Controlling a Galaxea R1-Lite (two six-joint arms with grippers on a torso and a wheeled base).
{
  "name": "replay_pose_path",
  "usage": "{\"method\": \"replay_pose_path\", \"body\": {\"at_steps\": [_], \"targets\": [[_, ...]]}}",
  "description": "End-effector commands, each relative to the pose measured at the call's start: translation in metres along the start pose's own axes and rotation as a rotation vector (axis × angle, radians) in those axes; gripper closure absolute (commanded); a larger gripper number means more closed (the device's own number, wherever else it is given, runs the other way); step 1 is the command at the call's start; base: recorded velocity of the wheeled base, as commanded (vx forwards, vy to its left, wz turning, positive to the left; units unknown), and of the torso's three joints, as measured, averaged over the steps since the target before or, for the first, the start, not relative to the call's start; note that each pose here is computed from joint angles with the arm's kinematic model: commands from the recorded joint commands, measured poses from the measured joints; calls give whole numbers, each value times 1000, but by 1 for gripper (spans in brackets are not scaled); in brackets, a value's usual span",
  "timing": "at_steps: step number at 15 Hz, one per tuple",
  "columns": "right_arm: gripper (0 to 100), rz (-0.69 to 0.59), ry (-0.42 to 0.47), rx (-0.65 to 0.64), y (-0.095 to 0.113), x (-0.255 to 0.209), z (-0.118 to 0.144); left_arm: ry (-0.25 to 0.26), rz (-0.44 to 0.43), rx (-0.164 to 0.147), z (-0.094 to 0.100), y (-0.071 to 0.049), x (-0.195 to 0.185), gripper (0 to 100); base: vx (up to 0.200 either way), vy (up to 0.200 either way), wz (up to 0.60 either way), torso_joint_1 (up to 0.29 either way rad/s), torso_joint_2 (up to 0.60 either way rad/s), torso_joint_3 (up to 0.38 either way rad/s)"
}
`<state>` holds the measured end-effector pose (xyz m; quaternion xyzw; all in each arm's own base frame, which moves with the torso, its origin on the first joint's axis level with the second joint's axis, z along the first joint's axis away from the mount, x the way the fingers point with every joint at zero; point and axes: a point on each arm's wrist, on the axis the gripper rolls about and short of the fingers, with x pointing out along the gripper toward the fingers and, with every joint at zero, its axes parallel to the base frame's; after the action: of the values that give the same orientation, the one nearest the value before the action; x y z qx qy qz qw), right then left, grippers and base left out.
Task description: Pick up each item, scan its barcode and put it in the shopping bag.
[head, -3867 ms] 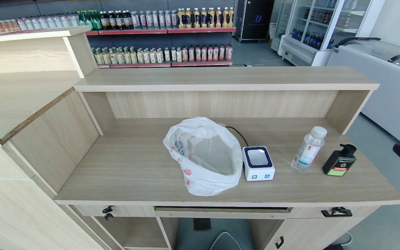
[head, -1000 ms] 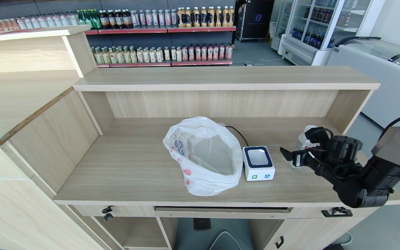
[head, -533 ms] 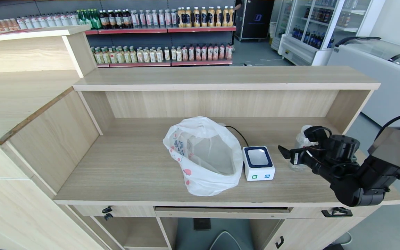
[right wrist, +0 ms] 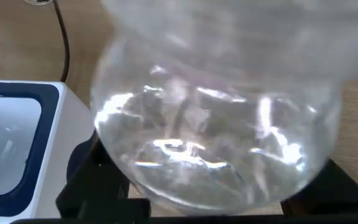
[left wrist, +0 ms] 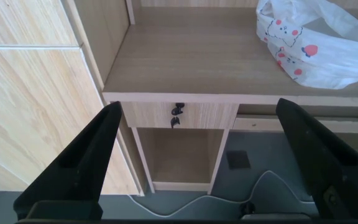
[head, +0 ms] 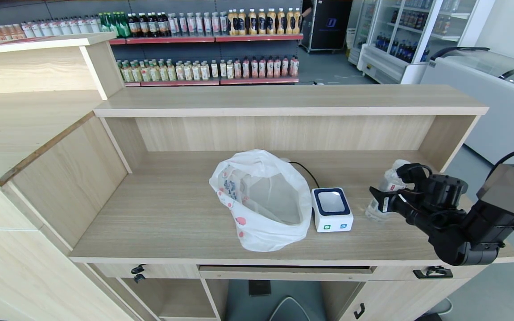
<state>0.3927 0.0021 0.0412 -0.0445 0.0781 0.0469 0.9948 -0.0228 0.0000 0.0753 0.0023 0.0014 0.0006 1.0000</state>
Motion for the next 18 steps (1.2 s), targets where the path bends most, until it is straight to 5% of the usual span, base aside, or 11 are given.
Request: {"method": "replay_pose_path", "body": {"at_steps": [1, 7, 10, 13, 18], "targets": [[100, 0, 3, 0, -1, 0, -2, -1, 2, 0, 0, 0, 0, 0, 0, 0, 0, 0, 0, 0], [100, 27, -35, -9, 3, -2, 12, 0, 0, 0, 0, 0, 0, 0, 0, 0, 0, 0, 0, 0], [100, 50, -79, 27, 3, -30, 57, 0, 0, 0, 0, 0, 0, 0, 0, 0, 0, 0, 0, 0], [100, 132, -24, 202, 9, -84, 110, 0, 2, 0, 0, 0, 0, 0, 0, 0, 0, 0, 0, 0], [100, 385, -11, 365, 14, -153, 143, 0, 0, 0, 0, 0, 0, 0, 0, 0, 0, 0, 0, 0]]}}
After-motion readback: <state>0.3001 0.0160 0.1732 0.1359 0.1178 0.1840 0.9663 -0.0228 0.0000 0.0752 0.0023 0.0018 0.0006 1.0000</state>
